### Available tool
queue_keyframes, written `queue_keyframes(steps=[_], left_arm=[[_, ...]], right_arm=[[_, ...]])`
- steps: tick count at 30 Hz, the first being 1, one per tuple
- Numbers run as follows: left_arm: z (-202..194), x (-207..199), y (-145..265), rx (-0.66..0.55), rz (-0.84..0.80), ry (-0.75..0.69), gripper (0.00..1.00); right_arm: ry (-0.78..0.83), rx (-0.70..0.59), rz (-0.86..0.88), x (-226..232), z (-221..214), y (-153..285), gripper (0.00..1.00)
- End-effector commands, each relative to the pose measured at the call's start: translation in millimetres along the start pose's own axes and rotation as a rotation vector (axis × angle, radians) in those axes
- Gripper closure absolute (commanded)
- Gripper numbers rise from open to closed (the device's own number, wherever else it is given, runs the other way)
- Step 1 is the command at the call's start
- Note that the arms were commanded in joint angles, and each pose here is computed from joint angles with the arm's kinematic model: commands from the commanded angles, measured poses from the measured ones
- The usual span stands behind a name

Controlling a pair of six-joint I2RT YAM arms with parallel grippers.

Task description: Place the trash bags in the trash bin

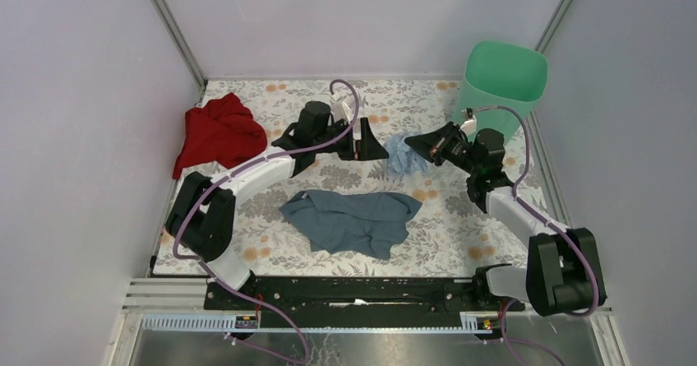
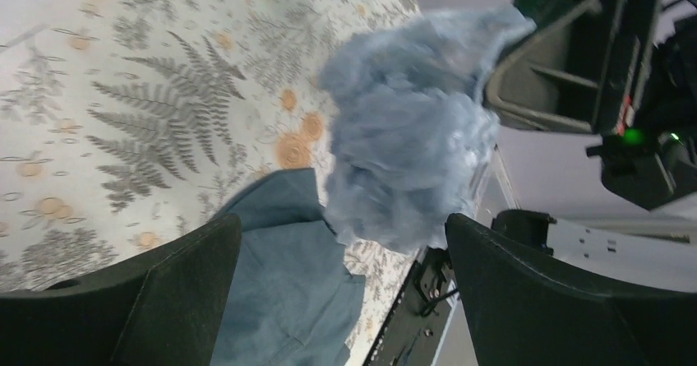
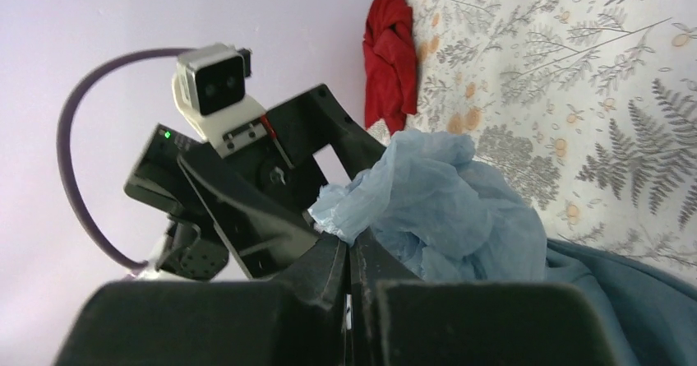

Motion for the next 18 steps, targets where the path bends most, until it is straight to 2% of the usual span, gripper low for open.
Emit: queue_keyframes(steps=[1, 4, 5, 9, 13, 14, 15, 18], left_arm=[[-6.2, -16.4, -9.1, 0.042, -0.14, -0.027, 0.01], [-9.1, -19.3, -11.2, 0.069, -0.198, 0.007, 0.04], [-10.8, -20.4, -11.0, 0.077, -0.216, 0.021, 0.09], [-9.2, -26.0, -7.6, 0.066, -0.242, 0.024, 0.43], [3.1, -20.7, 2.1, 0.023, -0.185, 0.006, 0.84], [7.4, -20.5, 6.4, 0.005, -0.188, 0.008, 0.93], [12.2, -20.7, 11.4, -0.015, -0.195, 0.011, 0.97], [24.2, -23.5, 26.3, -0.061, -0.23, 0.01, 1.0]], right_arm=[[-0.03, -0.018, 0.16, 26.1, 12.6, -12.9, 1.0], [-0.04, 0.009, 0.183, 28.4, 6.7, -16.7, 1.0], [-0.034, 0.014, 0.172, 26.7, 4.7, -17.3, 1.0], [0.025, 0.029, 0.091, 17.3, 0.8, -16.8, 1.0], [0.09, 0.06, 0.029, 14.5, -4.3, -9.3, 1.0], [0.116, 0.074, 0.012, 14.7, -5.0, -7.4, 0.97], [0.147, 0.089, -0.004, 14.4, -6.3, -4.9, 0.92], [0.246, 0.124, -0.12, 3.3, -10.3, 5.0, 0.63]])
Point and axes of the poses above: each gripper's point midway between its finger pads, its own y axis back along the fingers, its own x axis along the line the jaws close on, z = x × y, the point moved 7 cm from there along y, back along the fingers, and after that the axes turned 5 degrees about y, right-handed, at the moved point
